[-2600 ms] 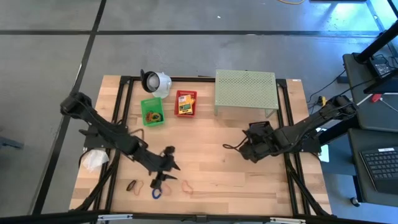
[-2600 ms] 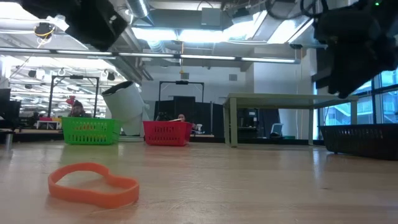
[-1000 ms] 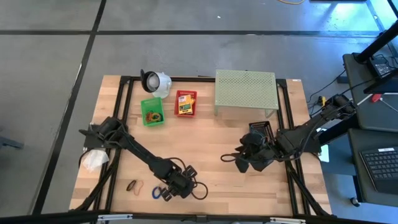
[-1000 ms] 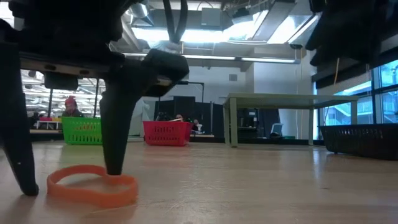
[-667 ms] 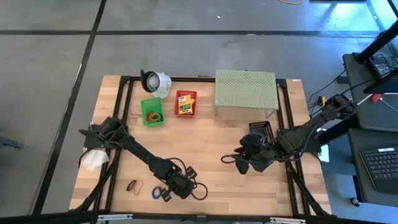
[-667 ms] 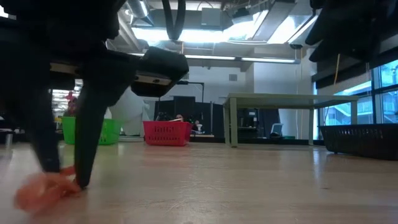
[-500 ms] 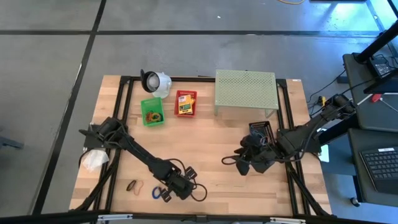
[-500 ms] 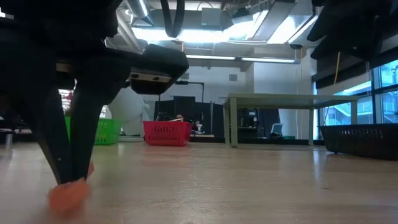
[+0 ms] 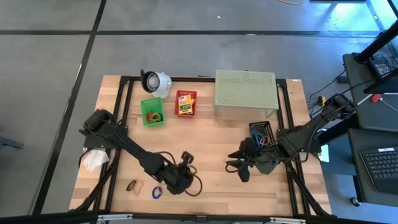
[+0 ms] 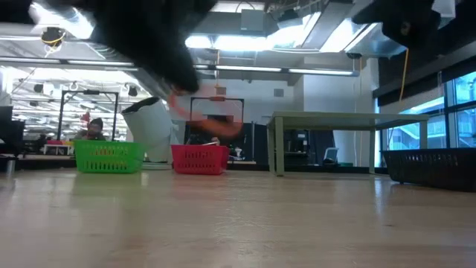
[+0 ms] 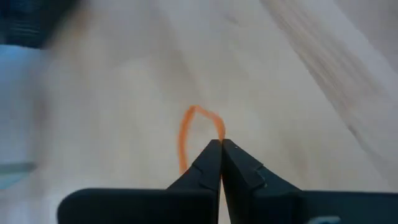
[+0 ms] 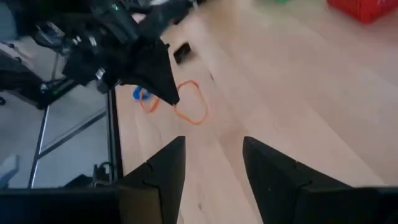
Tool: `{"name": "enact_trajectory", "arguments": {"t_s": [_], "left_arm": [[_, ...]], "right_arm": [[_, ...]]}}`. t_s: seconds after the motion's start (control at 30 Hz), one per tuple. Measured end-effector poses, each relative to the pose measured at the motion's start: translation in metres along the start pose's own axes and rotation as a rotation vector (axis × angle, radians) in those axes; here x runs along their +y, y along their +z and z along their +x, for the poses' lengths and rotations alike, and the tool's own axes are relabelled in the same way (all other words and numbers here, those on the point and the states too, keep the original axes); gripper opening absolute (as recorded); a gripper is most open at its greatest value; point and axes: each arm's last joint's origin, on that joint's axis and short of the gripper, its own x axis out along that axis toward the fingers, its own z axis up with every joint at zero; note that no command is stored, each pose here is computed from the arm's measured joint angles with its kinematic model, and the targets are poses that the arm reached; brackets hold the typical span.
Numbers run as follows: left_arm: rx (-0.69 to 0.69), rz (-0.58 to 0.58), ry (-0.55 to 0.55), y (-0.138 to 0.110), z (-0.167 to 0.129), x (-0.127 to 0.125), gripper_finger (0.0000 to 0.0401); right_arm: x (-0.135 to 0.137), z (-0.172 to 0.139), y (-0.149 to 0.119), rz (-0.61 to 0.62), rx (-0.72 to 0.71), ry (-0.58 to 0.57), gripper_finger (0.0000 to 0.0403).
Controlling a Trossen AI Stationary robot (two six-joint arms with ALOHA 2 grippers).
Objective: Pick & Place Office Desk Supplies
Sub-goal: Put the orange rubber band into the black basket
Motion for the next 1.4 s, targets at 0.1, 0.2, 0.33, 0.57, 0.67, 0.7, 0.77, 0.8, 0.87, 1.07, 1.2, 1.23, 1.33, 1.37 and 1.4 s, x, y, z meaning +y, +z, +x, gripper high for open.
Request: {"name": "enact_trajectory", "arguments": {"t_s": [0.1,0.2,0.33,0.57,0.67,0.7,0.77,0.8,0.87,1.07,1.2,1.23,1.33,1.37,1.4], "left_arm": [[-0.037,-0.084,0.079,0.0,-0.01,0.013,0.0002],[-0.091,-0.15,0.135,-0.008,-0.013,0.022,0.0002],[-0.247,-0.272,0.211,-0.02,-0.016,0.035,0.0002],[-0.663,-0.482,0.353,-0.04,-0.015,0.056,0.0002],[-0.767,-0.532,0.343,-0.047,-0.016,0.059,0.0002],[-0.779,-0.543,0.332,-0.048,-0.015,0.06,0.0002],[-0.78,-0.555,0.322,-0.049,-0.015,0.06,0.0002],[-0.784,-0.562,0.312,-0.049,-0.015,0.059,0.0002],[-0.797,-0.572,0.278,-0.048,-0.015,0.059,0.0002],[-0.822,-0.614,0.177,-0.049,-0.013,0.061,0.0002],[-0.834,-0.627,0.134,-0.049,-0.012,0.065,0.0002],[-0.83,-0.627,0.135,-0.05,-0.011,0.066,0.0002],[-0.828,-0.628,0.133,-0.05,-0.01,0.068,0.0002],[-0.823,-0.627,0.134,-0.051,-0.009,0.069,0.0002],[-0.818,-0.627,0.136,-0.051,-0.009,0.069,0.0002]], "right_arm": [[0.002,0.0,0.002,-0.02,-0.035,0.005,0.0162],[0.003,0.0,0.003,-0.036,-0.051,0.007,0.0162],[0.003,0.0,0.005,-0.054,-0.086,-0.01,0.0162],[0.007,-0.001,0.012,-0.165,-0.232,-0.061,0.0162],[0.009,0.005,0.01,-0.282,-0.243,-0.071,0.0162],[0.011,0.008,0.009,-0.319,-0.241,-0.071,0.0162],[0.013,0.016,0.004,-0.399,-0.236,-0.074,0.0162],[0.015,0.021,0.001,-0.444,-0.235,-0.076,0.0164],[0.018,0.032,-0.003,-0.544,-0.25,-0.083,0.0171],[0.022,0.062,-0.001,-0.767,-0.42,-0.319,0.0207],[0.023,0.071,0.005,-0.759,-0.42,-0.341,0.0229],[0.025,0.073,0.005,-0.76,-0.413,-0.318,0.0233],[0.027,0.08,0.003,-0.774,-0.398,-0.311,0.0237],[0.028,0.08,0.003,-0.778,-0.398,-0.316,0.0236],[0.029,0.08,0.004,-0.778,-0.401,-0.315,0.0234]]}}
